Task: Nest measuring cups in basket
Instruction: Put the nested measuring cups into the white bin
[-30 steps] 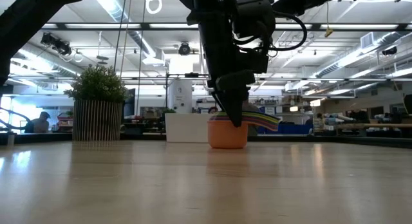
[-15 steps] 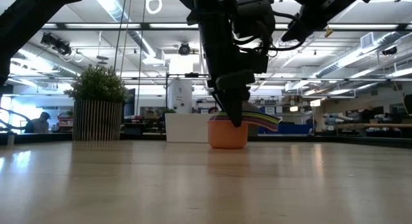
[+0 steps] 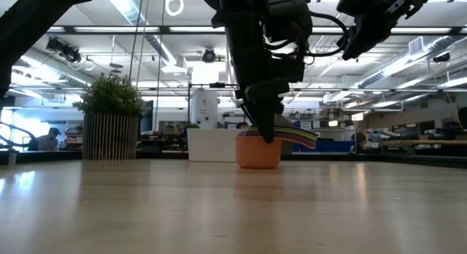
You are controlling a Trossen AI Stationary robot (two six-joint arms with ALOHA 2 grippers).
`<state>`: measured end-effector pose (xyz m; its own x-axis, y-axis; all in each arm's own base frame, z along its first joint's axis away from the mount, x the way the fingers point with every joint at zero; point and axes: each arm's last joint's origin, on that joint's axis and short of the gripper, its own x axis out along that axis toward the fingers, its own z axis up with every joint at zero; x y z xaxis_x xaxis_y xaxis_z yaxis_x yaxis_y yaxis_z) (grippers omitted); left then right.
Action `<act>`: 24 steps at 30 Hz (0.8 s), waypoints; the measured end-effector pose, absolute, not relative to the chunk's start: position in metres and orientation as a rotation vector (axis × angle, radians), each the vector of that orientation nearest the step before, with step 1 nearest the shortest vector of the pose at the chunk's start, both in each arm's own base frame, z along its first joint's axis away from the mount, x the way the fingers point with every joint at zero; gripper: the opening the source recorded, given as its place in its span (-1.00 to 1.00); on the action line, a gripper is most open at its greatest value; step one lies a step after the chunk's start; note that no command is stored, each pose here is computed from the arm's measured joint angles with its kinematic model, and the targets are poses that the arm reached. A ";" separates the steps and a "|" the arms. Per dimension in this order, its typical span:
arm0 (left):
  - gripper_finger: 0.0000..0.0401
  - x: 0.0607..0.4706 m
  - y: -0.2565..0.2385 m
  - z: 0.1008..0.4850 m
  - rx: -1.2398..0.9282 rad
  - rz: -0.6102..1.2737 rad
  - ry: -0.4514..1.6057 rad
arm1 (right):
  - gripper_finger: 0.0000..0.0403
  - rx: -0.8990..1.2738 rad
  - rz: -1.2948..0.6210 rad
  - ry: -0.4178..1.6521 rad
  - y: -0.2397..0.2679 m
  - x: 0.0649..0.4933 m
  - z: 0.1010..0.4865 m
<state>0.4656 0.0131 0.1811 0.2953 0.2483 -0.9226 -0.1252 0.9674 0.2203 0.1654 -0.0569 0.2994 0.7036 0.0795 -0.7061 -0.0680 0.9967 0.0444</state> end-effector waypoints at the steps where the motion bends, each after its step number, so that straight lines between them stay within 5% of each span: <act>1: -0.19 0.466 0.013 0.181 0.113 0.249 1.247 | -0.94 0.018 0.083 0.791 -0.057 0.165 0.299; 24: -0.56 0.465 0.013 0.182 0.110 0.247 1.247 | -0.94 0.018 0.084 0.793 -0.057 0.165 0.299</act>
